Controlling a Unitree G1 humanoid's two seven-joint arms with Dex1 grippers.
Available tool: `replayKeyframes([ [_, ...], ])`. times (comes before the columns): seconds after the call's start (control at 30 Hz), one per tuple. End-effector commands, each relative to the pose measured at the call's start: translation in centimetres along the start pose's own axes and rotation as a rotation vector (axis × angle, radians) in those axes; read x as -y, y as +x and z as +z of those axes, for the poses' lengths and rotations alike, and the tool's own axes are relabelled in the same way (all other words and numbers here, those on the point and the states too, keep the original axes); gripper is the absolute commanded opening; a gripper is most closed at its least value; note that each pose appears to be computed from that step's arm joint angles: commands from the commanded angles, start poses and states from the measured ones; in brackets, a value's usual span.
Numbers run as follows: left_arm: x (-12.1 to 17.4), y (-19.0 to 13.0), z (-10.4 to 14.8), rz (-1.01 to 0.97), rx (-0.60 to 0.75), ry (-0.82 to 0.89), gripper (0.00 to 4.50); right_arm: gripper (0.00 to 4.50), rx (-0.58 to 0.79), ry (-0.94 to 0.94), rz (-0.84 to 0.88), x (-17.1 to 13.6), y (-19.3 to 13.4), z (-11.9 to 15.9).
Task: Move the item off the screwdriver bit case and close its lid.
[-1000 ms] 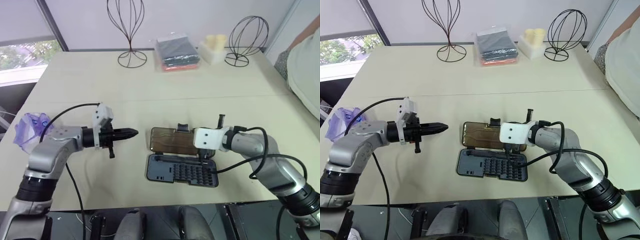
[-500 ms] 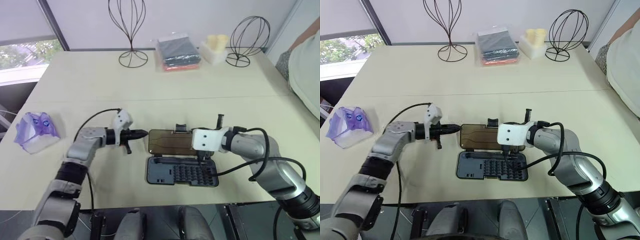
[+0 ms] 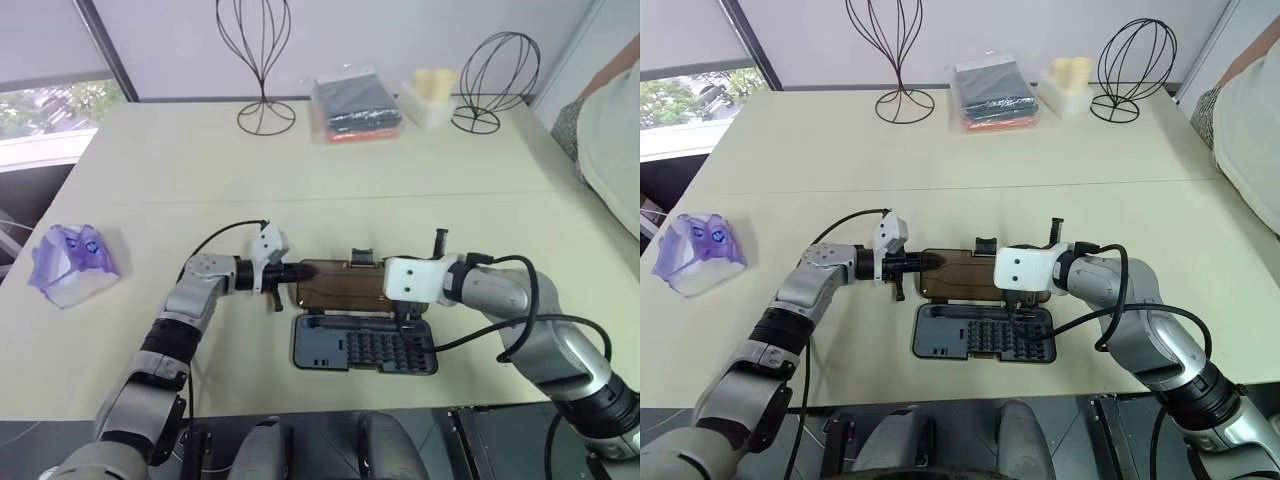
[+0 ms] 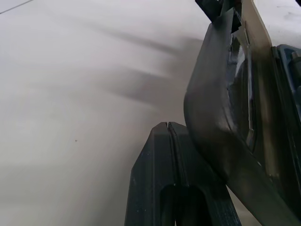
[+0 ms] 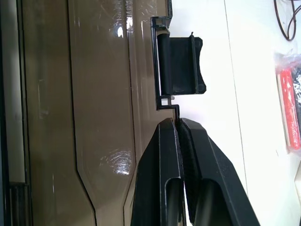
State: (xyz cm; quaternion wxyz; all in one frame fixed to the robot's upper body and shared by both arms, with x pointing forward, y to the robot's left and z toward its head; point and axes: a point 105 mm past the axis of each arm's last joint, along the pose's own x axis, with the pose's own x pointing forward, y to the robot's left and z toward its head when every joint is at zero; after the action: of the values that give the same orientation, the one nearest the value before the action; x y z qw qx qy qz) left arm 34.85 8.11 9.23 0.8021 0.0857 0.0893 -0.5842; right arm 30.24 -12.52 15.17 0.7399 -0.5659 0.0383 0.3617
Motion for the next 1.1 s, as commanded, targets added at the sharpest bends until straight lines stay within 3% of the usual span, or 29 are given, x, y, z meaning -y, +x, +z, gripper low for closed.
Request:
replayKeyframes([
  [0.03,0.2,0.5,1.6,-0.014,0.035,0.050,0.00,0.93,0.030,-0.023,-0.053,1.2,-0.7,1.1],
  [0.27,0.2,0.8,1.8,-0.022,0.049,0.048,0.00,4.44,0.006,0.003,-0.072,2.0,-1.4,0.6],
  [0.5,0.8,0.8,2.8,-0.078,0.068,0.064,0.00,4.44,0.003,0.285,-0.078,4.5,-5.3,-0.3],
  [0.7,3.5,0.0,3.9,-0.258,0.068,0.047,0.00,4.44,-0.050,0.415,-0.171,6.8,-8.3,-2.3],
  [0.87,5.7,-1.8,3.2,-0.417,-0.027,0.055,0.00,4.44,-0.072,0.495,-0.200,7.4,-10.4,-3.4],
  [1.1,7.9,-3.0,0.4,-0.533,-0.151,0.077,0.00,4.44,0.018,0.593,-0.173,7.1,-10.2,-2.0],
])
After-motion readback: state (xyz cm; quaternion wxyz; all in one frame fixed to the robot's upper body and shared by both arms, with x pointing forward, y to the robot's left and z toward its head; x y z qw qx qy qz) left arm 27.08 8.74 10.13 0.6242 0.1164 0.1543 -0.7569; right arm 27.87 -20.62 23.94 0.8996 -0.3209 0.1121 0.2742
